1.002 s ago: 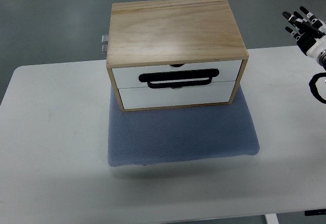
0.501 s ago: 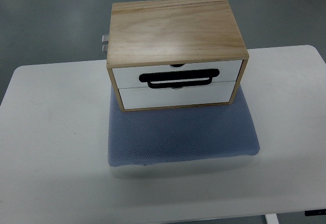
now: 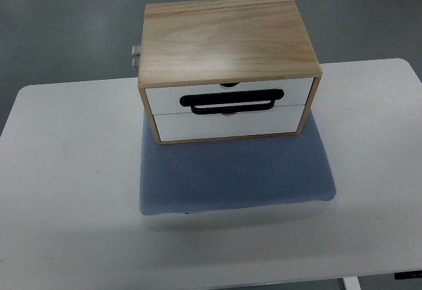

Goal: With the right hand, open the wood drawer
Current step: 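Swing the right hand over the box toward the upper drawer handle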

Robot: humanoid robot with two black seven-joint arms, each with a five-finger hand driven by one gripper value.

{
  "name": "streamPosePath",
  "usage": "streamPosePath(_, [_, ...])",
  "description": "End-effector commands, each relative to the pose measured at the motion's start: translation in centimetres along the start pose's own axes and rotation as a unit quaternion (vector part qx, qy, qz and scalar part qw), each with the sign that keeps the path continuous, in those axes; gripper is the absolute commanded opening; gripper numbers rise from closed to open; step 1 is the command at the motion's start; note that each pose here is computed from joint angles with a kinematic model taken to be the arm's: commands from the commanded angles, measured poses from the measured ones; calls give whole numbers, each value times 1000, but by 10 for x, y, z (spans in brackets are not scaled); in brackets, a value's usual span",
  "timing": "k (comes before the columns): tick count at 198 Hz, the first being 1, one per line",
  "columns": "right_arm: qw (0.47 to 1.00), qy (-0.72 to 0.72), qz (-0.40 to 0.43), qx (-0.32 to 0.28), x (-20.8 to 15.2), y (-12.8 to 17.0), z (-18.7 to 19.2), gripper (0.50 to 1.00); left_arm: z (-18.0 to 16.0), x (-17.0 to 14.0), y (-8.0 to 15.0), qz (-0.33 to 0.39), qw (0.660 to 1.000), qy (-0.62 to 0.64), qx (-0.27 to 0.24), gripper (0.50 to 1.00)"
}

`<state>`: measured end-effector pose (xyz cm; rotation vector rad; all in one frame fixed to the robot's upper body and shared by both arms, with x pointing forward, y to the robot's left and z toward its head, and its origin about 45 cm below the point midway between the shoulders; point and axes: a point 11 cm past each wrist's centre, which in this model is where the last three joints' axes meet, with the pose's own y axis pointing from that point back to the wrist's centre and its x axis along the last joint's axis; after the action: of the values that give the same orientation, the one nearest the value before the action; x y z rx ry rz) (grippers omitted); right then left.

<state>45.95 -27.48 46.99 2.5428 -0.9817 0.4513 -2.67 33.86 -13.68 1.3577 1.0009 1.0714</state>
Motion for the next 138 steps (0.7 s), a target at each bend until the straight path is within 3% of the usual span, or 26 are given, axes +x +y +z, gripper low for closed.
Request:
streamPosePath(1, [999, 23, -42, -11, -16, -7, -12, 944, 0, 0, 0, 0, 1000, 0, 0, 1000])
streamPosePath(76, [977, 87, -177, -80, -97, -29, -13, 944, 0, 0, 0, 0, 1000, 0, 0, 1000])
streamPosePath(138, [955, 129, -236, -127, -133, -39, -12, 944, 0, 0, 0, 0, 1000, 0, 0, 1000])
